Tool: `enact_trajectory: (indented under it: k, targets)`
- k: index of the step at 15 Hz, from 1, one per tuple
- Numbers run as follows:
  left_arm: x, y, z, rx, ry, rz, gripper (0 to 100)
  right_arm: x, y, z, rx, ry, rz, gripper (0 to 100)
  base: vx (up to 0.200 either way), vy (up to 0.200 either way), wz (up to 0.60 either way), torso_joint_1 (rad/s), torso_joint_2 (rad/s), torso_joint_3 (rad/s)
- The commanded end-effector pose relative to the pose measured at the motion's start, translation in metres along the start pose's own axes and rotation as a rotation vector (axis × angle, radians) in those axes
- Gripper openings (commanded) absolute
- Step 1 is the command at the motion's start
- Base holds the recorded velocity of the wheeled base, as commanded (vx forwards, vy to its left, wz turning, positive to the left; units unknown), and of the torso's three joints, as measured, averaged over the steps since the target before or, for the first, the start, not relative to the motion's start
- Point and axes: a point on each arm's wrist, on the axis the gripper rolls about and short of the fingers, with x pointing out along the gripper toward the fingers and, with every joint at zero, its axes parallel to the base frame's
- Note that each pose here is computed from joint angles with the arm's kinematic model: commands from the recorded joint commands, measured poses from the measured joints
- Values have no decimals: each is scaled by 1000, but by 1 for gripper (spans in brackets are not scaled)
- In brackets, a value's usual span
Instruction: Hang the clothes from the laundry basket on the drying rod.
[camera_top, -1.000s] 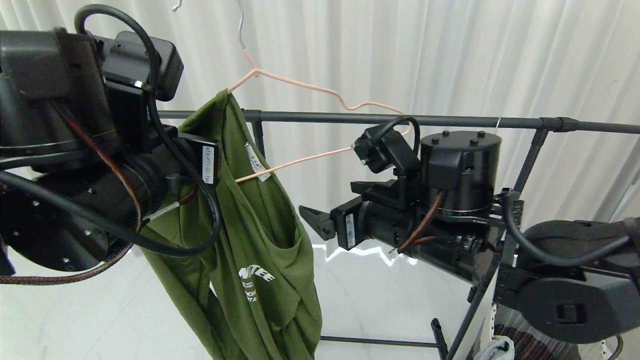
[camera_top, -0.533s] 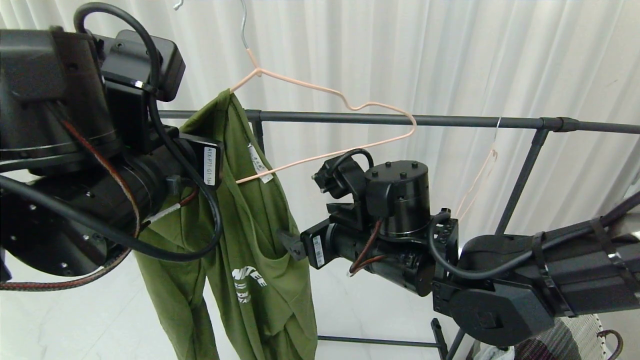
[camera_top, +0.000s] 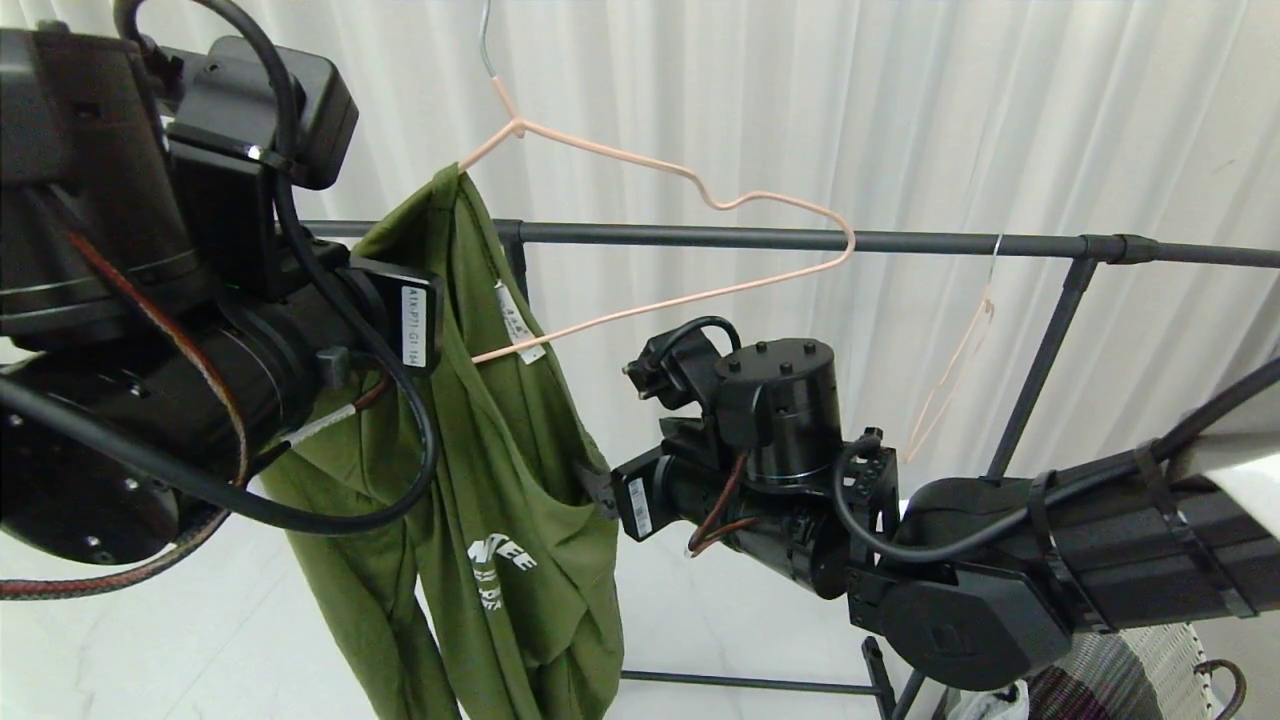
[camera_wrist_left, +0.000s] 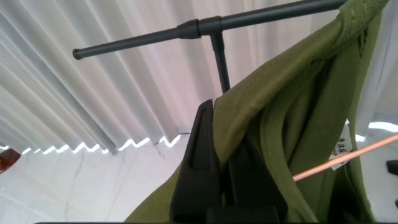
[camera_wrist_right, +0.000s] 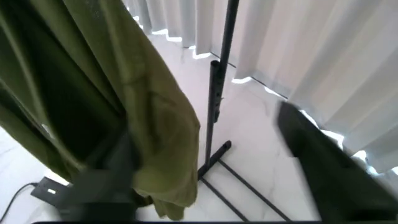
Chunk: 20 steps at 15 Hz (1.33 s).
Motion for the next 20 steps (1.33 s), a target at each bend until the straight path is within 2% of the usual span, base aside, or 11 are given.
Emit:
enact_trajectory:
  k: [1, 6, 9, 11, 13, 15, 16, 18, 20]
  targets:
    - [0, 2, -1, 1, 3, 9, 0, -3, -3, 5, 4, -16, -15, 0, 0, 0, 0, 0, 0, 0]
    - [12, 15, -14, 20, 50, 80, 0, -21, -32, 33, 34, -97, -128, 0, 0, 0, 0, 0, 0, 0]
    - [15, 20, -27, 49, 91, 105, 0, -36, -61, 46, 51, -135, -198, 0, 0, 0, 0, 0, 0, 0]
    - [13, 21, -32, 73, 99, 101, 0, -43, -77, 53, 64, -155, -238, 0, 0, 0, 0, 0, 0, 0]
    - [14, 20, -30, 63, 82, 106, 0, -54, -91, 64, 74, -191, -270, 0, 0, 0, 0, 0, 0, 0]
    - [15, 20, -30, 64, 79, 107, 0, -60, -97, 68, 79, -206, -287, 0, 0, 0, 0, 0, 0, 0]
    - [15, 19, -34, 100, 89, 106, 0, -64, -100, 71, 81, -218, -293, 0, 0, 0, 0, 0, 0, 0]
    - [17, 20, -36, 112, 83, 118, 0, -67, -100, 74, 82, -227, -295, 0, 0, 0, 0, 0, 0, 0]
    - [22, 17, -48, 160, 84, 127, 0, -68, -100, 75, 82, -230, -290, 0, 0, 0, 0, 0, 0, 0]
